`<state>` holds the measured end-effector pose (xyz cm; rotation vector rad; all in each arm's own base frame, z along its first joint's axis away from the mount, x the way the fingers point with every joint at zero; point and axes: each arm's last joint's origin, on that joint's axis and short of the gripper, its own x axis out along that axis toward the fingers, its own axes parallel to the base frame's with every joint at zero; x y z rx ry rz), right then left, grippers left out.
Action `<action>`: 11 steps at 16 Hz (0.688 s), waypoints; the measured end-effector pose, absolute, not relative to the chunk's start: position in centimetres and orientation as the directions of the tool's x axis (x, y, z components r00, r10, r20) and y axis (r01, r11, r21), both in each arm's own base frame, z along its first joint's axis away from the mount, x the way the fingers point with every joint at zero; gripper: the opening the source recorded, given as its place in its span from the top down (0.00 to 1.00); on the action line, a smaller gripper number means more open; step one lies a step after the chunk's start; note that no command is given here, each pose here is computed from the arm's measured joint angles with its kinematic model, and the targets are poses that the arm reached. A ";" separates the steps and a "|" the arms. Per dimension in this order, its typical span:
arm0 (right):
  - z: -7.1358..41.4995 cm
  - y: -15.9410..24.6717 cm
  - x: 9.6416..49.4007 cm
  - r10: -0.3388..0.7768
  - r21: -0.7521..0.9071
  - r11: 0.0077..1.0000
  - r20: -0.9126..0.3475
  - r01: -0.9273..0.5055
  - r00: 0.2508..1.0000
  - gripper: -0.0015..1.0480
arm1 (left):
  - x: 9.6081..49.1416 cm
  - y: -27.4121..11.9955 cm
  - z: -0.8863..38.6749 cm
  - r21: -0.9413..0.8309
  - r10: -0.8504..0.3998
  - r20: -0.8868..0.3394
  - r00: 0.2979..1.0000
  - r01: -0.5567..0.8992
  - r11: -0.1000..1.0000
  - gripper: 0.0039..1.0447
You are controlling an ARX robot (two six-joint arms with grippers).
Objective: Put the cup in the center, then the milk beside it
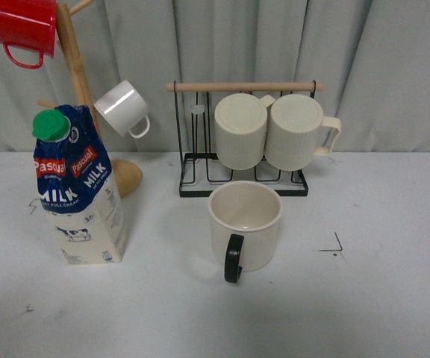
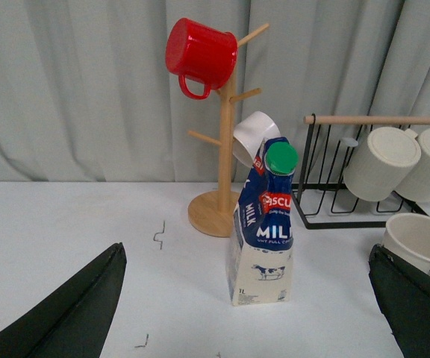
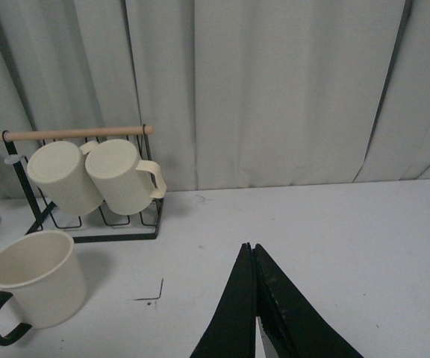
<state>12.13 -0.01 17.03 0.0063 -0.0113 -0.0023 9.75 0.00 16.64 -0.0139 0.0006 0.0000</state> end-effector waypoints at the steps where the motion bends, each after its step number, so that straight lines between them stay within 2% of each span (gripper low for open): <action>1: 17.1 0.0 11.8 -0.002 0.006 1.000 0.013 0.002 1.000 0.98 | 9.8 0.0 16.6 -0.014 0.000 0.000 1.000 0.000 1.000 0.06; 8: 17.0 0.0 10.9 -0.002 0.006 1.000 0.013 0.002 1.000 0.98 | 9.8 0.0 16.6 -0.014 0.000 -0.001 1.000 0.000 1.000 0.06; 11: 16.5 0.0 10.3 -0.003 0.006 1.000 -0.035 0.003 0.999 0.98 | 9.8 0.0 16.6 -0.014 0.000 0.000 1.000 0.000 1.000 0.06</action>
